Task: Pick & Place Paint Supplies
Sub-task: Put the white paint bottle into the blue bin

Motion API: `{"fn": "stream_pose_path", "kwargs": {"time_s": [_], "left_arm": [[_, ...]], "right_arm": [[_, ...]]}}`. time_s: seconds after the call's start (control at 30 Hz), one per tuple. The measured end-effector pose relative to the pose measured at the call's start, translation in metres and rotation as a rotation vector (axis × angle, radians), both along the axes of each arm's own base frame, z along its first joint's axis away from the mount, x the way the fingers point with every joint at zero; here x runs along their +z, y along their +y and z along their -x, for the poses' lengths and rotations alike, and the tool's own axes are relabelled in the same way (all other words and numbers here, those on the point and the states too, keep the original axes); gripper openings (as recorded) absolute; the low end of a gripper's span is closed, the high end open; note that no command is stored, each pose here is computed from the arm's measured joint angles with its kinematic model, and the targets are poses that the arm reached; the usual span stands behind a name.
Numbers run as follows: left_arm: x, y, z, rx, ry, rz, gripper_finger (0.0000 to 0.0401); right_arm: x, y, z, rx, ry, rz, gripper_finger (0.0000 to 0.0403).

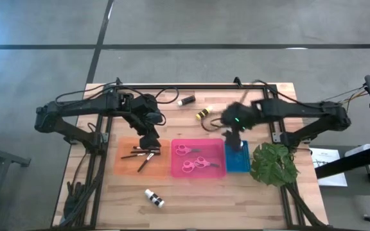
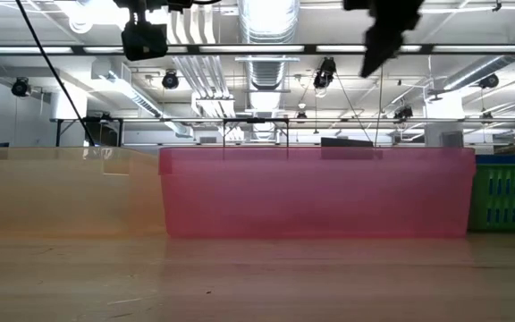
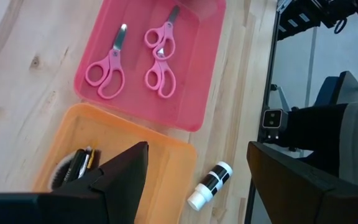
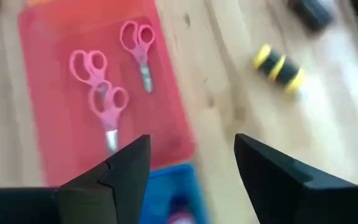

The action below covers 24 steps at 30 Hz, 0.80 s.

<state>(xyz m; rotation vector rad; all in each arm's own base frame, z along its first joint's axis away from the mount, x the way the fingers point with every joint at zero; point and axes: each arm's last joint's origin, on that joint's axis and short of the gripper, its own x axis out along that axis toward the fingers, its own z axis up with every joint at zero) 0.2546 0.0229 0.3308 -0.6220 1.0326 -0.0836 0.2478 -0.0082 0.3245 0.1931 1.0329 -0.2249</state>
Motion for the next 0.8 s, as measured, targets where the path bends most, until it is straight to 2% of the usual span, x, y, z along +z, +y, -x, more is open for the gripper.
{"fn": "stream_pose_path", "kwargs": {"time_s": [0.13,0.27,0.33,0.53,0.63,0.73,0.8], "left_arm": [[0.000,-0.002,0.000,-0.004,0.003,0.003,0.0284],[-0.001,-0.008,0.001,-0.028,0.021,0.005,0.0284],[-0.002,-0.019,0.003,-0.084,0.042,0.004,0.0283],[-0.005,-0.084,0.019,-0.410,0.107,-0.011,0.0263],[-0.006,-0.122,0.032,-0.550,0.098,-0.079,0.0240],[-0.009,-0.152,0.045,-0.560,0.123,-0.163,0.0221],[-0.010,-0.166,0.049,-0.465,0.156,-0.152,0.0214]], "right_arm": [[0.006,-0.027,-0.026,0.154,0.049,0.077,0.0228],[0.017,-0.048,-0.041,0.223,0.003,0.028,0.0228],[0.022,-0.053,-0.046,0.227,-0.019,0.012,0.0228],[0.038,-0.054,-0.043,0.236,-0.059,0.020,0.0228],[0.043,-0.051,-0.038,0.215,-0.087,-0.015,0.0228],[0.049,-0.048,-0.033,0.179,-0.109,-0.043,0.0228],[0.052,-0.046,-0.030,0.163,-0.122,-0.054,0.0228]]}}
